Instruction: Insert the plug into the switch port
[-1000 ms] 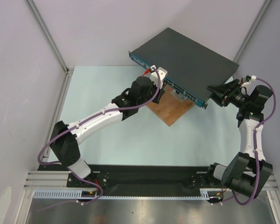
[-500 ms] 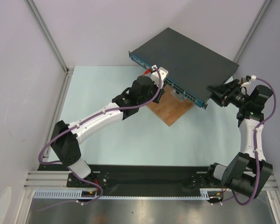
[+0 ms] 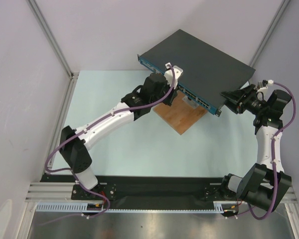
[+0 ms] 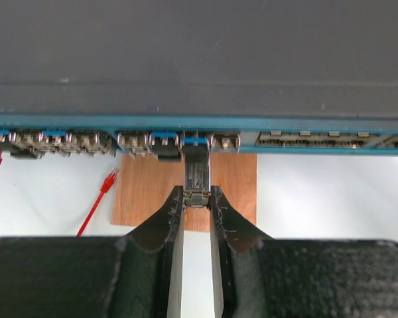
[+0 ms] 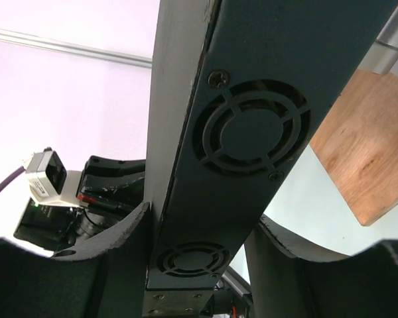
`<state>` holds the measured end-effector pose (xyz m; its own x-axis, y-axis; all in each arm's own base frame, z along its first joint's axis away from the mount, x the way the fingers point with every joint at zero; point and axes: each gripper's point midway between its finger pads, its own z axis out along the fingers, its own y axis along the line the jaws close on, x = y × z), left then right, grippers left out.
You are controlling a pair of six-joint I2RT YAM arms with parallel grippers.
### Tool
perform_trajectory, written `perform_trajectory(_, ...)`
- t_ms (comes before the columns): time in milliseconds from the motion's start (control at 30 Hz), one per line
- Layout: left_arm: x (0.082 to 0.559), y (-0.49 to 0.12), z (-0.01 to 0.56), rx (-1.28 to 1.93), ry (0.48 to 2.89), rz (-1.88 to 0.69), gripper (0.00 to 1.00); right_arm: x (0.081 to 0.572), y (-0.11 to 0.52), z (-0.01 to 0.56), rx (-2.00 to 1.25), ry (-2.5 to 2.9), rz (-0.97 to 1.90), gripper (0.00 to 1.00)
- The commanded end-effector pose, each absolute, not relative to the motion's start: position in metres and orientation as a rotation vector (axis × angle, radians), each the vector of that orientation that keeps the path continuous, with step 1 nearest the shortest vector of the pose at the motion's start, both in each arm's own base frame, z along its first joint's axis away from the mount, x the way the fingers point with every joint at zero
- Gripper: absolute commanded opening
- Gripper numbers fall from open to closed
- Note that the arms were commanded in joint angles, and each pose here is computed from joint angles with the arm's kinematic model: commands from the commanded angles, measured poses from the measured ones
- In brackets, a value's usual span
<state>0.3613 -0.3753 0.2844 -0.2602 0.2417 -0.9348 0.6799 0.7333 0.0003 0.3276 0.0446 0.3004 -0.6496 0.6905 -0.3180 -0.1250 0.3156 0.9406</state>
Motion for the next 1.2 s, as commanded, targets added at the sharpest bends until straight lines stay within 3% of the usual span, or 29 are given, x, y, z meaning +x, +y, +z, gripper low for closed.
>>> perform_trajectory(0, 0.38, -0.387, 0.35, 0.637, 1.667, -0.556, 0.0, 0.336, 0.058, 0.294, 0.259, 1.86, 1.257, 0.0)
perform_trajectory(333, 0.388, -0.404, 0.351, 0.639, 1.657, -0.611, 0.04, 0.338, 0.06, 0.298, 0.259, 1.858, 1.273, 0.0)
perform_trajectory(533, 0.367, -0.381, 0.364, 0.686, 1.64, -0.634, 0.41, 0.34, 0.059, 0.299, 0.263, 1.857, 1.281, 0.0)
perform_trajectory(667, 0.349, -0.363, 0.364, 0.708, 1.666, -0.629, 0.55, 0.34, 0.058, 0.3, 0.271, 1.855, 1.288, 0.0)
perform_trajectory(767, 0.339, -0.35, 0.356, 0.707, 1.706, -0.611, 0.57, 0.339, 0.057, 0.301, 0.272, 1.852, 1.285, 0.0)
perform_trajectory(900, 0.335, -0.339, 0.336, 0.713, 1.749, -0.578, 0.49, 0.339, 0.056, 0.301, 0.266, 1.851, 1.281, 0.0)
perform_trajectory(933, 0.334, -0.339, 0.334, 0.716, 1.754, -0.576, 0.36, 0.339, 0.056, 0.301, 0.264, 1.852, 1.28, 0.0)
perform_trajectory(1033, 0.338, -0.345, 0.327, 0.725, 1.775, -0.585, 0.23, 0.339, 0.056, 0.3, 0.268, 1.855, 1.279, 0.0)
perform_trajectory(1167, 0.342, -0.359, 0.317, 0.738, 1.805, -0.617, 0.15, 0.339, 0.055, 0.299, 0.274, 1.857, 1.281, 0.0)
